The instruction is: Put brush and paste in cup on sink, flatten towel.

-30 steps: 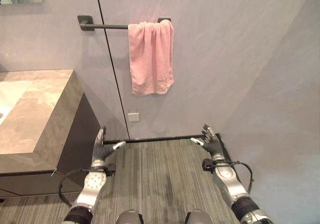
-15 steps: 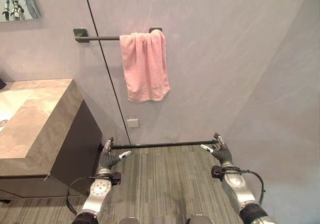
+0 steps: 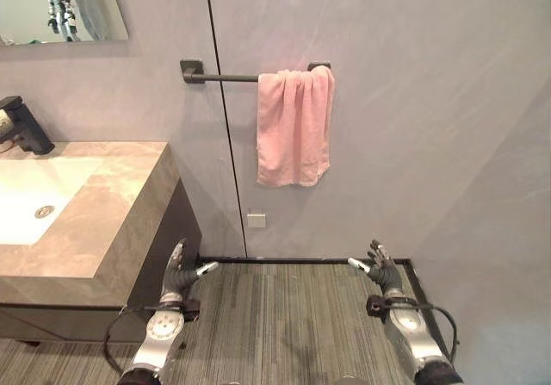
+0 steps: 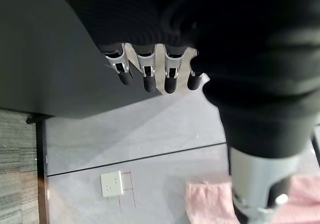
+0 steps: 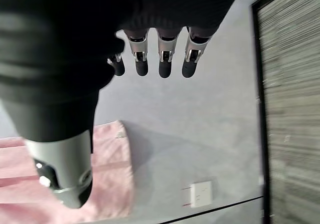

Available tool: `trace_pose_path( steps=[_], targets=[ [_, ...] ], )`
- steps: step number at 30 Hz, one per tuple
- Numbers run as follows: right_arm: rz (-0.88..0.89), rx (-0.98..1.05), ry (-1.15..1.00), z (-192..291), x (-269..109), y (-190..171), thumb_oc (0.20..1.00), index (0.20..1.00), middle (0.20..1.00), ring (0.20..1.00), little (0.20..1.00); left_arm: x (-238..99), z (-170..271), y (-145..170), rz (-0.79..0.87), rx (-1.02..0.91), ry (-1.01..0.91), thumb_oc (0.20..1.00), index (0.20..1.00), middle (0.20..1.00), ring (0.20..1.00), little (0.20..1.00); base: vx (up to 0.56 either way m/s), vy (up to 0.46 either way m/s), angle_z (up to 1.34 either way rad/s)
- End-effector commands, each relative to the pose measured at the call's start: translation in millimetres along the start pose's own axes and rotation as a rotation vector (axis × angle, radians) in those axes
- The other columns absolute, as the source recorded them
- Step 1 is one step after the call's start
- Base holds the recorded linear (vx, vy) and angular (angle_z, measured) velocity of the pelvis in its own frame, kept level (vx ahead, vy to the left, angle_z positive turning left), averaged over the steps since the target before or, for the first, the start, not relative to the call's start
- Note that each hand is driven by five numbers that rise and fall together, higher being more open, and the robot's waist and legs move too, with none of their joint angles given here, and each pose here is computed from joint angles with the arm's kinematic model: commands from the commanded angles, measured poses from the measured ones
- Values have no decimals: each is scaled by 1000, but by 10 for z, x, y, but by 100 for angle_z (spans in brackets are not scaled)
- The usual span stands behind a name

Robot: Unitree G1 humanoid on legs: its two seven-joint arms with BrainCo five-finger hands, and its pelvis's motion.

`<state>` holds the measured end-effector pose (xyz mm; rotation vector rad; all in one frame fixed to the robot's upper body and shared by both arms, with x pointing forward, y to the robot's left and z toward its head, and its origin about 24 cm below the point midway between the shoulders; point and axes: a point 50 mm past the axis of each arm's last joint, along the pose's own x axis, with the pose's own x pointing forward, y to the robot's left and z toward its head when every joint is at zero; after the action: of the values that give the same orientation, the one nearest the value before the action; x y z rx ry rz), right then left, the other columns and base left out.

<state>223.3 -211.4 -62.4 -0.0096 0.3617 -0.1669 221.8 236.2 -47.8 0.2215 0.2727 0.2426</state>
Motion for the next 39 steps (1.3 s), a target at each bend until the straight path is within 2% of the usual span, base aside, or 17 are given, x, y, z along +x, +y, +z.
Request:
trace_pose_path(
  steps=[1, 10, 19, 24, 28, 39],
  targets=[
    [-68, 58, -77, 189, 109, -160, 1000, 1000, 1000, 1000, 1000, 120, 336, 68, -1, 11, -166, 1000, 1000, 1000, 1000, 1000, 106, 2, -17],
    [-69, 46, -47, 103, 74, -132, 1000, 1000, 1000, 1000, 1000, 170, 381, 27, 27, -10, -176, 1000, 1000, 1000, 1000, 1000, 274, -90, 6],
    [-20, -2, -94, 212, 94, -68, 1000, 1000, 1000, 1000, 1000, 191, 420, -53, 14, -57, -180, 1000, 1000, 1000, 1000, 1000, 258, -158, 8],
    [-58, -24, -78, 164, 83, -120, 1000, 1000, 1000, 1000, 1000, 212, 365, -83, 24, -70, -145, 1000, 1000, 1000, 1000, 1000, 210, -124, 5],
    [-83, 12, -69, 110, 28, -186, 1000, 1000, 1000, 1000, 1000, 223, 360, -101, 40, -83, -142, 1000, 1000, 1000, 1000, 1000, 248, 59, 28],
    [39, -151, -81, 128, 24, -51, 1000, 1000, 1000, 1000, 1000, 216, 305, 47, 102, -65, -127, 1000, 1000, 1000, 1000, 1000, 176, 161, -22]
  ],
)
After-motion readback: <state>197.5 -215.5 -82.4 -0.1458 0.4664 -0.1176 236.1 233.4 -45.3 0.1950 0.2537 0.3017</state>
